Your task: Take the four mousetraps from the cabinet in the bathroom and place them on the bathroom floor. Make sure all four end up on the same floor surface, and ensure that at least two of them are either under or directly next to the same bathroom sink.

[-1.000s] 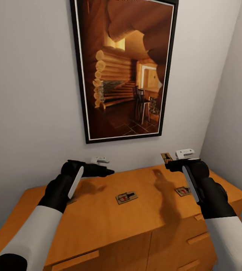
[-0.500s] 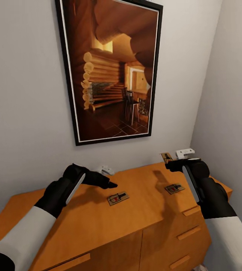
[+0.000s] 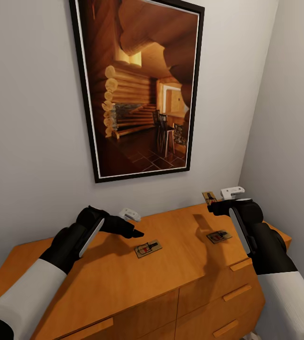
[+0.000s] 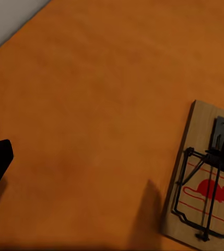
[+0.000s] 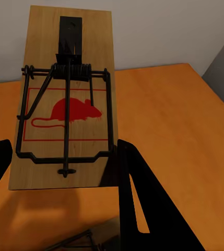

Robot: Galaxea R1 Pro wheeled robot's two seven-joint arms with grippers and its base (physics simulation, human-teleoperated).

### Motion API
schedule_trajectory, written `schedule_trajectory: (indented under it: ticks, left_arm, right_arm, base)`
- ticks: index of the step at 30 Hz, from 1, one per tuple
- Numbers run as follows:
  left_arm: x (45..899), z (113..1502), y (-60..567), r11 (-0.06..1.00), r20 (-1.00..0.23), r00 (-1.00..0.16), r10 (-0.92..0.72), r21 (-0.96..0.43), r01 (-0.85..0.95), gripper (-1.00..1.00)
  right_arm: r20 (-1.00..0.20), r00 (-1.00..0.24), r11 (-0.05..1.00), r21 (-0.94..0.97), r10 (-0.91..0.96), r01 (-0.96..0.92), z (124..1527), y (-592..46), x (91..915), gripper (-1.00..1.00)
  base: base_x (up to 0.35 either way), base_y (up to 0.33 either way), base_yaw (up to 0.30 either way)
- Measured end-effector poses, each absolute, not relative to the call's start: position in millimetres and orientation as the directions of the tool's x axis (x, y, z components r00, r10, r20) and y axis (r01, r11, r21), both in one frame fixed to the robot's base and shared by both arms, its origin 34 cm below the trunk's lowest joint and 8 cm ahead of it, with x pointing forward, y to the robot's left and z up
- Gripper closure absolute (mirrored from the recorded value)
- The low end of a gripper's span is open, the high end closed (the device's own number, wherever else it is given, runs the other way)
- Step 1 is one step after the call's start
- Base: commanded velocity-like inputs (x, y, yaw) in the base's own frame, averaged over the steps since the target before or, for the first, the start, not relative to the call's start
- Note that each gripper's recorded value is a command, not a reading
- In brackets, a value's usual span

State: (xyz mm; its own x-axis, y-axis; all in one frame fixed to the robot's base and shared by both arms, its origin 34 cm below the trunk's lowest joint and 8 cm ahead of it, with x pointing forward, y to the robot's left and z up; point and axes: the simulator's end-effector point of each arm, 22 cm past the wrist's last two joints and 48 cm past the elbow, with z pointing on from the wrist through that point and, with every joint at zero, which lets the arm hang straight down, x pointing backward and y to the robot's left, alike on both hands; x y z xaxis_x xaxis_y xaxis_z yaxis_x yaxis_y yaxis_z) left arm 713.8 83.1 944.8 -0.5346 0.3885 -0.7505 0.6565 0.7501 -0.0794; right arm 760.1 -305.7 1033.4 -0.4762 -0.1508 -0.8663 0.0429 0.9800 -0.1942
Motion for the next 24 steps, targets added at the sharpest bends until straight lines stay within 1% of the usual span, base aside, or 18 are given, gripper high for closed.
schedule_trajectory:
  ticks: [18,21,24]
  left_arm:
    - [708,944,73,0.734,-0.745,-0.521,0.417,-0.062,0.676,-1.0]
    - [707,943,72,0.732,-0.743,-0.519,0.422,-0.059,0.679,-1.0]
    - [707,943,72,0.731,-0.743,-0.519,0.424,-0.057,0.68,-1.0]
  right_arm:
    - [-0.866,-0.476,0.98,-0.195,-0.151,0.043,1033,-306,760,1.0]
    - [-0.866,-0.476,0.98,-0.194,-0.151,0.043,1033,-306,760,1.0]
    - [-0.866,-0.476,0.98,-0.194,-0.151,0.043,1033,-306,760,1.0]
  base:
    - [0.0,0.0,0.0]
    - [0.0,0.0,-0.094]
    - [0.0,0.0,-0.204]
